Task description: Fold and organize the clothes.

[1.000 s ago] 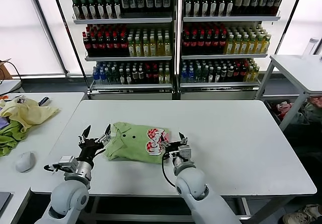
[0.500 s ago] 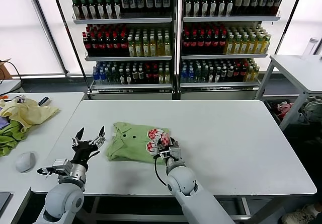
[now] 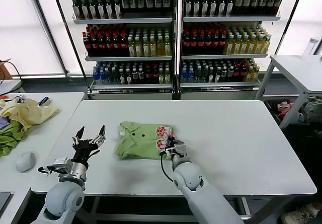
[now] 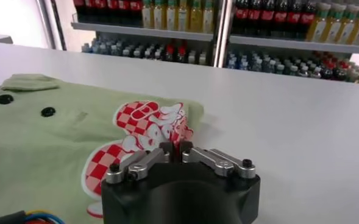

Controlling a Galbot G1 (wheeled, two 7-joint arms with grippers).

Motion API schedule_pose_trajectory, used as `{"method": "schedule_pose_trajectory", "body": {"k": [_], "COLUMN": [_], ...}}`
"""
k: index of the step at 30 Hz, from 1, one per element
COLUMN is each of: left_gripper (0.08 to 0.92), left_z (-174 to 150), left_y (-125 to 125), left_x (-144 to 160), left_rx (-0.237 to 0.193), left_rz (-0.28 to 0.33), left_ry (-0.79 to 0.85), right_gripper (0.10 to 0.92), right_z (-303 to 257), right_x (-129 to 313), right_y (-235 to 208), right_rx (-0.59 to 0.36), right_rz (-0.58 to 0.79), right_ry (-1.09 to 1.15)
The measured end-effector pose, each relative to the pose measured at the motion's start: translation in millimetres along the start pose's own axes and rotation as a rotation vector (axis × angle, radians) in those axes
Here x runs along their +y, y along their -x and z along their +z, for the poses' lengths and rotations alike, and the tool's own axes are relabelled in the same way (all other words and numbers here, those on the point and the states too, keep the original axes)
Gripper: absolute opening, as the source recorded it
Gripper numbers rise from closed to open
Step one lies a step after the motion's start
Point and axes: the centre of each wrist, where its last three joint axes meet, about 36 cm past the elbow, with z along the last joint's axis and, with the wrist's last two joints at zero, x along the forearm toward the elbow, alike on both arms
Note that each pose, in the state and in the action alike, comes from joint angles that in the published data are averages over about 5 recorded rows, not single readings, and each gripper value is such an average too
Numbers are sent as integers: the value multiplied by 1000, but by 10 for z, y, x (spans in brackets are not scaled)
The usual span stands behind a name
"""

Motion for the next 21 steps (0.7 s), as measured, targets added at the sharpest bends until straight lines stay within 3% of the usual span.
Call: {"method": "schedule_pose_trajectory", "body": {"k": [13, 21], "left_gripper": [823, 823], "left_z": [13, 42], "left_y": [8, -30], "left_x": [-95, -205], "left_rx": [0, -3], "left_rz": [25, 52], "left_ry": [2, 8], "right_gripper": [141, 338], "right_z": [-96, -125], "right_x": [-940, -1281], "right_y": [111, -18], "right_rx": [-24, -107], "right_rz": [73, 99], "right_ry": [-124, -162]}}
